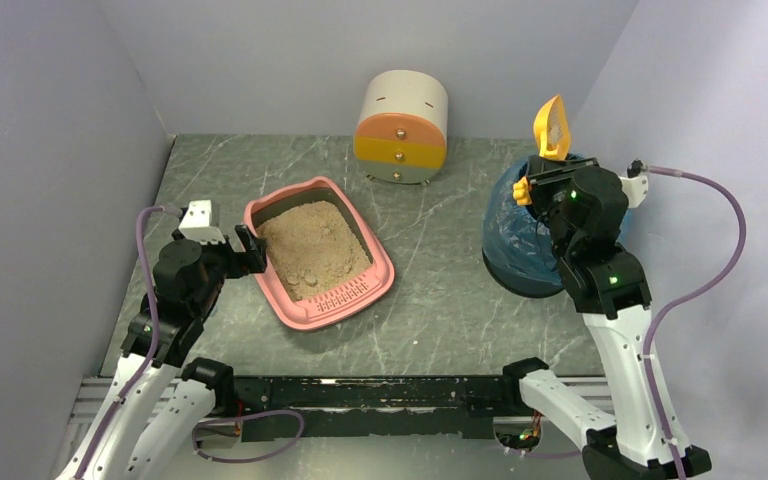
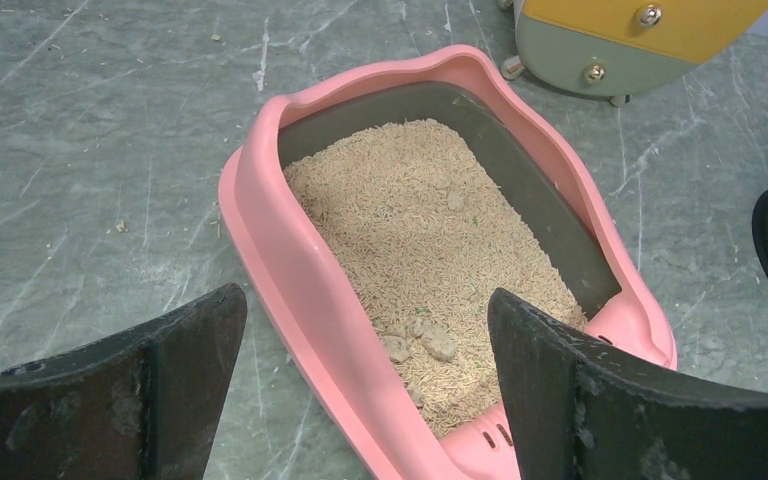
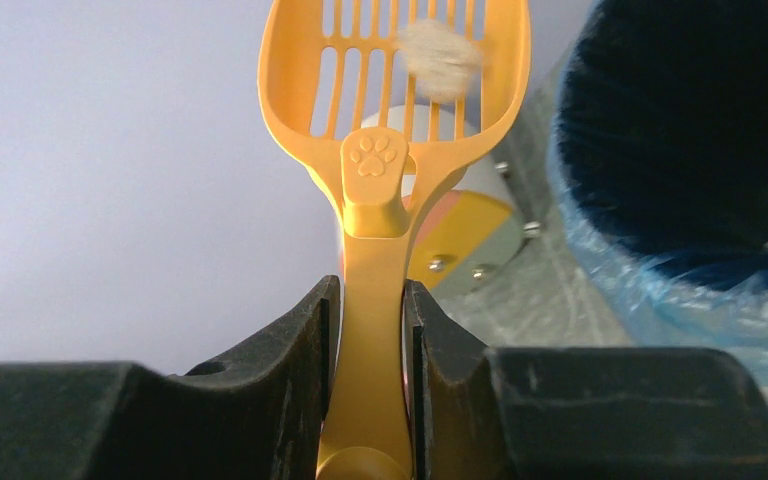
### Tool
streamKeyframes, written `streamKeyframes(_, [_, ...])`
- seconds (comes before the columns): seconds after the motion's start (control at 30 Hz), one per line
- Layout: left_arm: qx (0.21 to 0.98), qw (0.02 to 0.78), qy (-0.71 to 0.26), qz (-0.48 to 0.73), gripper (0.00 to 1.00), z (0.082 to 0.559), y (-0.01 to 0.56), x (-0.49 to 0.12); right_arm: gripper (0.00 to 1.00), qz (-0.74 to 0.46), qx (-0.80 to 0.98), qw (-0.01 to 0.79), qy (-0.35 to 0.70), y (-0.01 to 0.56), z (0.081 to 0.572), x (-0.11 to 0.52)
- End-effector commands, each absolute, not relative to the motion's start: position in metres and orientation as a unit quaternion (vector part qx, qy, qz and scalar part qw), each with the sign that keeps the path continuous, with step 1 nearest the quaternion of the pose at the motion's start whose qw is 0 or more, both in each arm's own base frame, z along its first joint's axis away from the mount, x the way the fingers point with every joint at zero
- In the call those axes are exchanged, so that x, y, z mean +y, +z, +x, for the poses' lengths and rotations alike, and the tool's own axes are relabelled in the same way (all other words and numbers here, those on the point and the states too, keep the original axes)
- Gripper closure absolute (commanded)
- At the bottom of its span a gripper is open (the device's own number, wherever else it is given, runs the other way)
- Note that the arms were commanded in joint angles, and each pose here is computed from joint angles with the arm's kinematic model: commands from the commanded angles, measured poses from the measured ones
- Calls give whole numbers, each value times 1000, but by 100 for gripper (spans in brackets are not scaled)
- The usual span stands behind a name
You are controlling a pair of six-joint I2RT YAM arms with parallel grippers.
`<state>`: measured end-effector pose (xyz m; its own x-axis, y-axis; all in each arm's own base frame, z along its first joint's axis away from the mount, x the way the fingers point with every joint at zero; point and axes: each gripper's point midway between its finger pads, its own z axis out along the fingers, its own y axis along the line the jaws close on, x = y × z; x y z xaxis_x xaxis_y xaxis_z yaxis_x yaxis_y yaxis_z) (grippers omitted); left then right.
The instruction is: Clean the litter box
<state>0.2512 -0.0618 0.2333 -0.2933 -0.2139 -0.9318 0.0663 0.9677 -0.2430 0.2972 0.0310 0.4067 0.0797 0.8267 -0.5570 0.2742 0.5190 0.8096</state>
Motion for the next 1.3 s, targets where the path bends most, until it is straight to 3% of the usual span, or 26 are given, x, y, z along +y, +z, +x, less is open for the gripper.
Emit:
streamKeyframes(0.0, [790,600,-122,-39,5,251,240,-63,100,465,587,581,319,427,297,41])
streamKeyframes(0.47, [789,601,-127,-35,5,251,241,-65,100,538,563,529,337,382,316,36])
streamKeyframes(0.73, [789,601,-126,-36,6,251,240,-65,100,556,546,482,400,356,328,18])
streamKeyframes(1.27, [792,597,-123,-35,6,252,239,-65,100,603,470,414,494,333,312,6])
